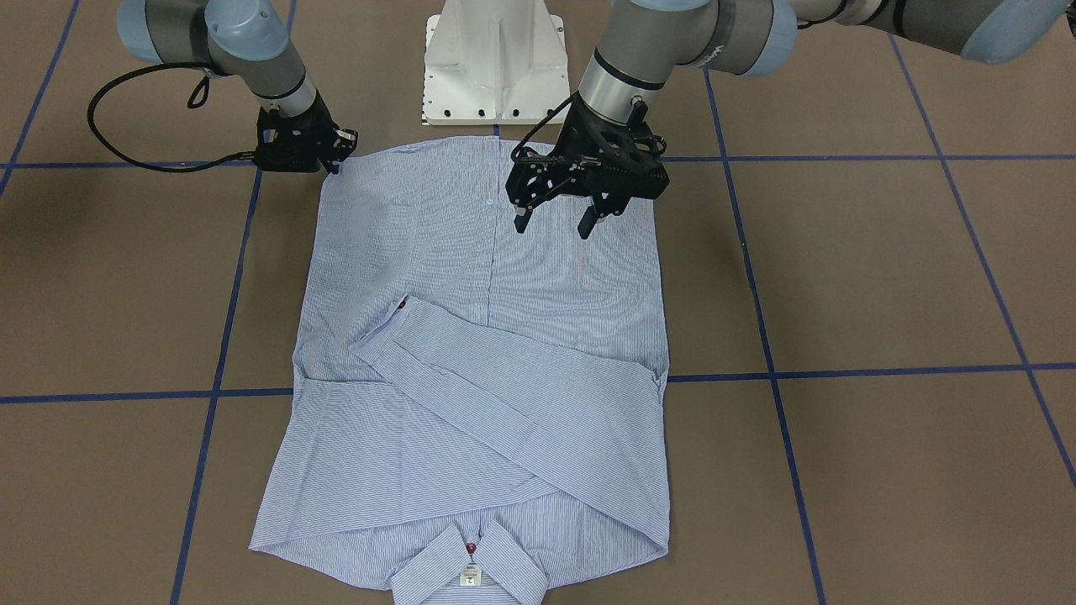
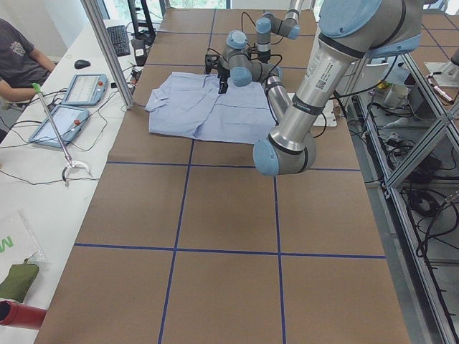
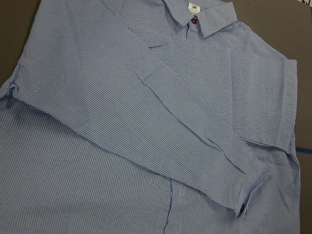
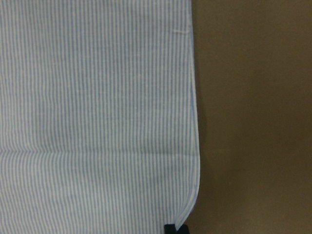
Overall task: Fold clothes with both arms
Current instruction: 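Move the left gripper to its nearest hem corner while the right gripper holds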
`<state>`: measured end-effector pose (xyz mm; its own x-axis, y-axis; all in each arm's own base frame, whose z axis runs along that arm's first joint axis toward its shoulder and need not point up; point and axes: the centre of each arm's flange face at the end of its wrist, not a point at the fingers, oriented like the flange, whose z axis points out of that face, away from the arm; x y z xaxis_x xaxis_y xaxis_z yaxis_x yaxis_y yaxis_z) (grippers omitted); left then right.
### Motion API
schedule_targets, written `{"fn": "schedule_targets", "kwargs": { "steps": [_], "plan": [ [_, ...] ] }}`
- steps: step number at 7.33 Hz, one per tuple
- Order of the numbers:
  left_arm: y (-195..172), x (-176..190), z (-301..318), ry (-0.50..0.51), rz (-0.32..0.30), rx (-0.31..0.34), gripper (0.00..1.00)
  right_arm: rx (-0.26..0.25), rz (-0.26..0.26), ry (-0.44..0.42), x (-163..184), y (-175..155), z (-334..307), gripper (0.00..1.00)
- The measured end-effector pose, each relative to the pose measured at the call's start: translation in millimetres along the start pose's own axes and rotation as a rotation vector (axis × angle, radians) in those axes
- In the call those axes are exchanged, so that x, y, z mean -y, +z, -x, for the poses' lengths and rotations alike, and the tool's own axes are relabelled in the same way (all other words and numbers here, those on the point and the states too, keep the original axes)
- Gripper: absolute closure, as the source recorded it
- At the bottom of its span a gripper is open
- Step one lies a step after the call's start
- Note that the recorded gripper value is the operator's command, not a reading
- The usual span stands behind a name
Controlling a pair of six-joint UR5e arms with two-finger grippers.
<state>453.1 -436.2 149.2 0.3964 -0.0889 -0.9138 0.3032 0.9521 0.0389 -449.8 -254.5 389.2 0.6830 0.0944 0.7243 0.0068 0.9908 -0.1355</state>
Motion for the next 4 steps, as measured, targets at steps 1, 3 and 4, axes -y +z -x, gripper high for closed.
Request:
{"fn": "schedule_targets", "kwargs": {
  "steps": [1, 3, 4],
  "plan": [
    [-2.2, -2.5, 12.0, -0.002, 0.002, 0.01, 0.09, 0.009, -0.008, 0.002, 2.3, -5.1, 1.5, 1.0],
    [-12.4, -18.5, 55.1, -0.007, 0.017, 0.044, 0.09, 0.029, -0.024, 0.003, 4.8, -16.7, 4.6, 1.0],
    [-8.6, -31.3, 78.2, -0.008, 0.037, 0.076, 0.09, 0.043, -0.033, 0.003, 6.6, -24.7, 6.0, 1.0]
  ]
}}
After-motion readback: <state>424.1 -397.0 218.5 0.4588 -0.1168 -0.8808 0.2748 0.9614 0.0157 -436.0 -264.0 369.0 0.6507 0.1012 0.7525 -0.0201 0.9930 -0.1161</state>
